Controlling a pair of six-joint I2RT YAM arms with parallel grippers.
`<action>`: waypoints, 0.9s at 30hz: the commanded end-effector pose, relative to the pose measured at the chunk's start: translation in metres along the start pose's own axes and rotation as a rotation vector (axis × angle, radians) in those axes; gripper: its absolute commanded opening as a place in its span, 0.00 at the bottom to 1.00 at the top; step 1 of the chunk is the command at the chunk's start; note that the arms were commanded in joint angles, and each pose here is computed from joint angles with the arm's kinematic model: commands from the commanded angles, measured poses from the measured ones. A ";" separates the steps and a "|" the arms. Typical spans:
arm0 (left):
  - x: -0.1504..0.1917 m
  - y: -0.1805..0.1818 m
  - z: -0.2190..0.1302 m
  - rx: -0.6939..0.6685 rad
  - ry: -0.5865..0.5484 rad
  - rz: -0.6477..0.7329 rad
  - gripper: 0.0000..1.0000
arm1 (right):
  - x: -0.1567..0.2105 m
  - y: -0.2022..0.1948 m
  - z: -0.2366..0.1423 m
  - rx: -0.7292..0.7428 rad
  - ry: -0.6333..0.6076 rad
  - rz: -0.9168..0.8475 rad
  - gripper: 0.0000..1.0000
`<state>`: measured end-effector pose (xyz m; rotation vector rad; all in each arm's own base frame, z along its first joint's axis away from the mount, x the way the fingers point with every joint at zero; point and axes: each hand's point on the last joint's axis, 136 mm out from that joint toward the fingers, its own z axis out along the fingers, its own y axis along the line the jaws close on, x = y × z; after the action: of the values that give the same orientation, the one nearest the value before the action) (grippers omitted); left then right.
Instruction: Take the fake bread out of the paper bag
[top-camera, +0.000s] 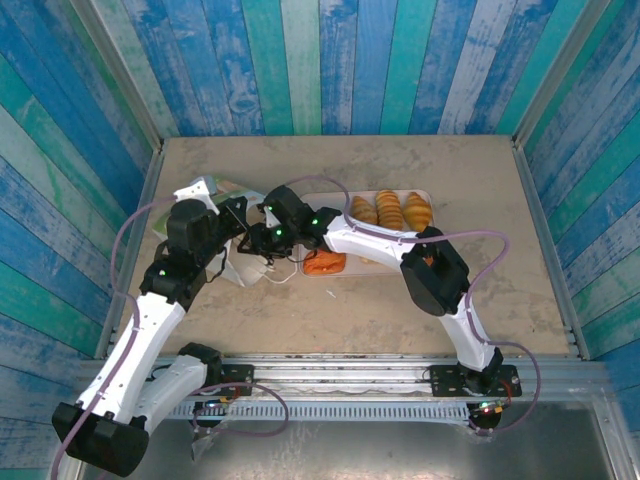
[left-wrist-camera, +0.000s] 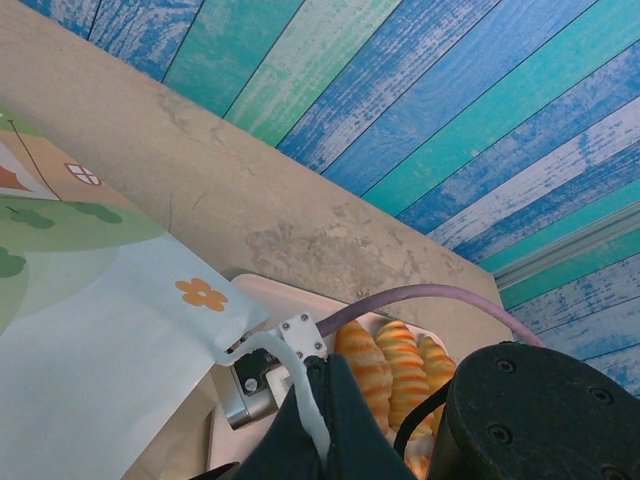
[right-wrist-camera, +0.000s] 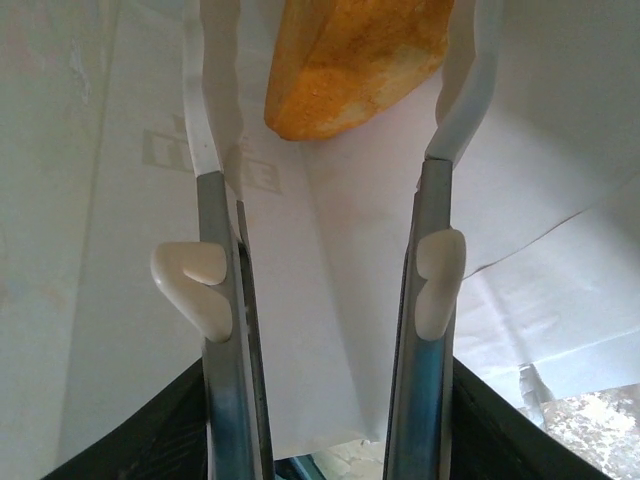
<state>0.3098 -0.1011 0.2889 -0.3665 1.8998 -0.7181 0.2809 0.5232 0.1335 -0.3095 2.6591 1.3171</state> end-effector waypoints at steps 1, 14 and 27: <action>-0.009 -0.010 -0.002 0.031 -0.021 -0.001 0.00 | -0.004 0.002 0.006 0.005 -0.016 -0.011 0.54; -0.008 -0.008 -0.002 0.022 -0.018 -0.003 0.00 | 0.005 0.005 0.012 0.040 0.005 -0.092 0.53; -0.011 -0.008 -0.004 0.014 -0.029 -0.001 0.00 | 0.016 -0.010 0.003 0.170 0.000 -0.199 0.56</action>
<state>0.3099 -0.1005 0.2884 -0.3725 1.9004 -0.7160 0.2714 0.5190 0.1072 -0.4923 2.6765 1.0354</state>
